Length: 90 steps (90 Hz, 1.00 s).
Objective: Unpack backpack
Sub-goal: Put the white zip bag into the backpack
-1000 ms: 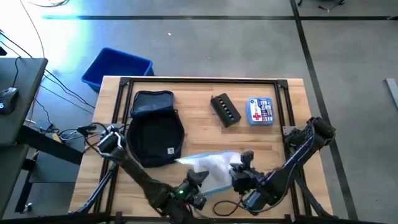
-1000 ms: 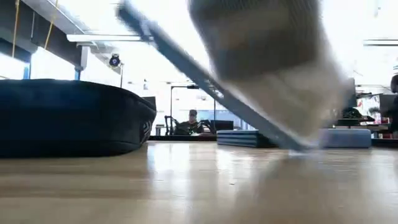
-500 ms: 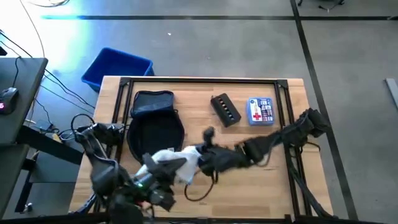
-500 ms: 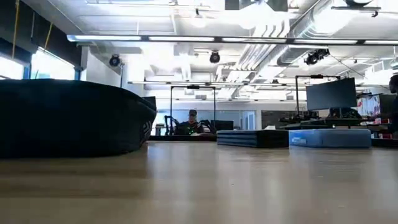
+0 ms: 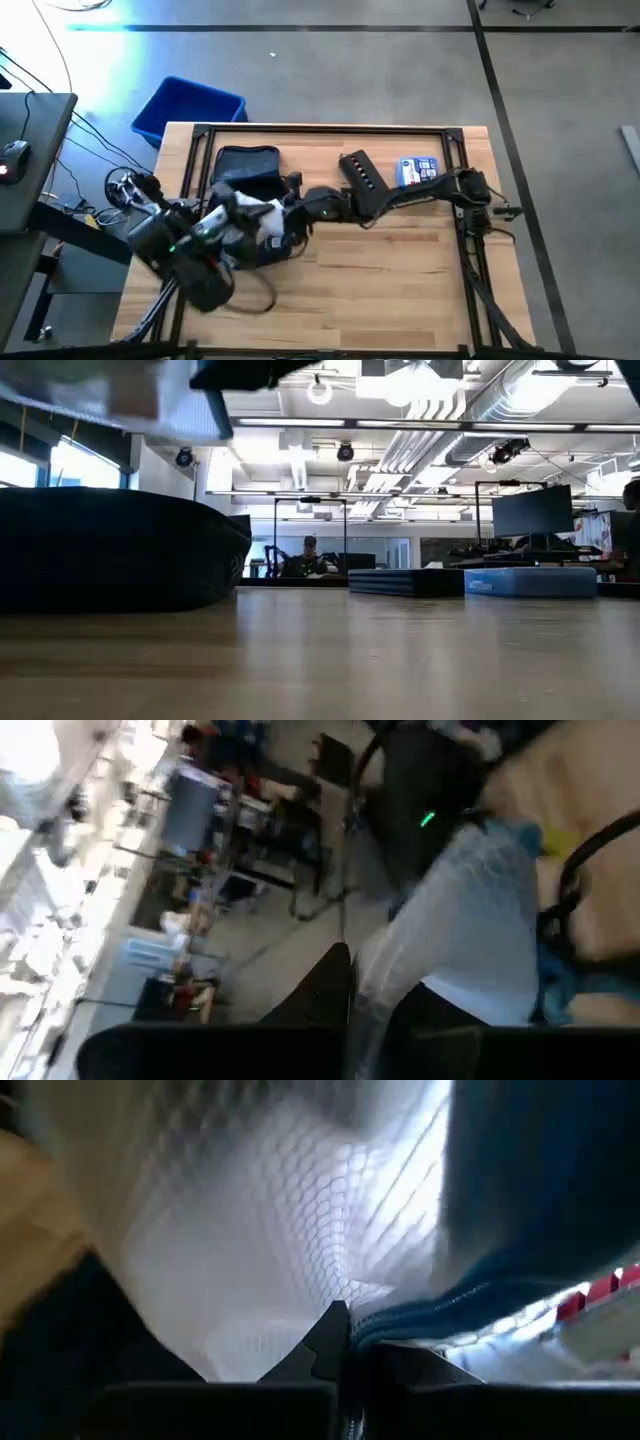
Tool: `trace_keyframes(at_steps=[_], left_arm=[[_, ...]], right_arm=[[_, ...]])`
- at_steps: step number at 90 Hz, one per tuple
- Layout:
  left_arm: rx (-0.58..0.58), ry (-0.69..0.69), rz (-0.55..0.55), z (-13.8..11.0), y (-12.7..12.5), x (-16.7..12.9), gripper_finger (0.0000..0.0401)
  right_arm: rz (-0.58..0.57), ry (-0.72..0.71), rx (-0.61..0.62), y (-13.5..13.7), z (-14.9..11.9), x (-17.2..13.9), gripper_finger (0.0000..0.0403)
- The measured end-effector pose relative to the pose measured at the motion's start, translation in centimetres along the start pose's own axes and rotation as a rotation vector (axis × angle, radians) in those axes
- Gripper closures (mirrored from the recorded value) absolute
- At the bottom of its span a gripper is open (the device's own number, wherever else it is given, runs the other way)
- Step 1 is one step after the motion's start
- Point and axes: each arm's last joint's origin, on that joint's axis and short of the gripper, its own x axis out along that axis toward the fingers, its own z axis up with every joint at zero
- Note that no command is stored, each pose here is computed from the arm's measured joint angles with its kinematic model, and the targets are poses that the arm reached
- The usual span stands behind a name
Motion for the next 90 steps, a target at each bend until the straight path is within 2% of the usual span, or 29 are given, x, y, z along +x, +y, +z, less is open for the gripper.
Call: trace_keyframes(at_steps=[7, 17, 33, 50, 64, 77, 90], left_arm=[[0.047, 0.062, 0.025, -1.2, 0.1, 1.2, 0.0401], [-0.006, 0.147, 0.010, -3.1, 0.1, 3.1, 0.0401], [0.047, 0.285, 0.024, -6.7, -0.7, 5.7, 0.0401], [0.239, 0.432, 0.100, -10.2, -0.1, 8.0, 0.0401], [0.310, 0.520, 0.127, -11.5, 0.6, 9.4, 0.0401], [0.329, 0.566, 0.143, -12.0, 0.9, 10.3, 0.0401], [0.392, 0.612, 0.169, -12.7, -0.1, 11.3, 0.0401]], right_arm=[[0.020, 0.015, 0.048, -0.7, -1.6, 1.1, 0.0403], [0.033, 0.042, 0.102, -1.2, -3.7, 2.4, 0.0403], [0.010, 0.115, 0.073, -0.5, -6.1, 4.1, 0.0403], [-0.044, 0.154, 0.068, -0.9, -7.1, 4.5, 0.0403], [-0.076, 0.152, 0.094, -1.7, -8.2, 5.2, 0.0403], [-0.080, 0.119, 0.092, -1.2, -9.4, 6.3, 0.0403], [-0.137, 0.119, 0.044, -0.3, -10.4, 7.4, 0.0403]])
